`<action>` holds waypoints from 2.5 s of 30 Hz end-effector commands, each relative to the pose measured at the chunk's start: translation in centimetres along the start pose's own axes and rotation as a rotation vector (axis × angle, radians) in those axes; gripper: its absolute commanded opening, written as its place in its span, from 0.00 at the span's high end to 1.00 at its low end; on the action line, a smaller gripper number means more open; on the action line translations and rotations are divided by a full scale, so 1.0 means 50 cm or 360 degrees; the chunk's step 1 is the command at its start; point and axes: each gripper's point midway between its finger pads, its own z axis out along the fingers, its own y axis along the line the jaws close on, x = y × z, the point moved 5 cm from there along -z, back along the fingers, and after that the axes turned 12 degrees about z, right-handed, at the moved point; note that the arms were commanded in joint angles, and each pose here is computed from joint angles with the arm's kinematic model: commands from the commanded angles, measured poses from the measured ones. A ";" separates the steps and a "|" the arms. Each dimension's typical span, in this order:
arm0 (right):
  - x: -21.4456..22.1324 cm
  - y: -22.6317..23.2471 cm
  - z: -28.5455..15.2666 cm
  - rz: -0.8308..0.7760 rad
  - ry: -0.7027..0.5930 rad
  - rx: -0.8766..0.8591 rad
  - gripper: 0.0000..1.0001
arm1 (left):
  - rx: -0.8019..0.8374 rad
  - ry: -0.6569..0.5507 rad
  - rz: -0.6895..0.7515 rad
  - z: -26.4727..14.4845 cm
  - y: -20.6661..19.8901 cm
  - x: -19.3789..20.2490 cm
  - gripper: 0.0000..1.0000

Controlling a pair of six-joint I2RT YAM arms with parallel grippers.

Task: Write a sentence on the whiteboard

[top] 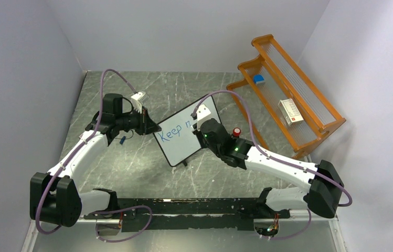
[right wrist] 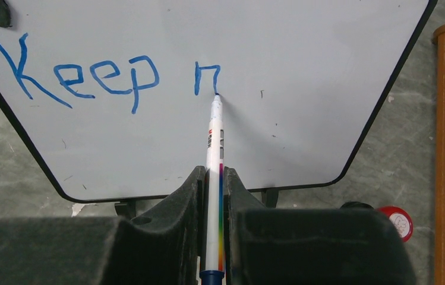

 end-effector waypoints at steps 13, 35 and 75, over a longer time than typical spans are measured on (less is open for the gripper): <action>-0.040 0.003 0.004 0.0052 -0.0151 -0.0007 1.00 | -0.0131 0.0167 -0.0032 0.007 0.027 0.049 0.95; -0.032 -0.025 0.015 0.0081 -0.0132 0.0065 1.00 | -0.0140 0.0169 -0.0030 0.006 0.028 0.049 0.95; -0.038 -0.039 0.005 0.0136 -0.0146 0.0058 1.00 | -0.0142 0.0176 -0.0035 0.007 0.029 0.050 0.95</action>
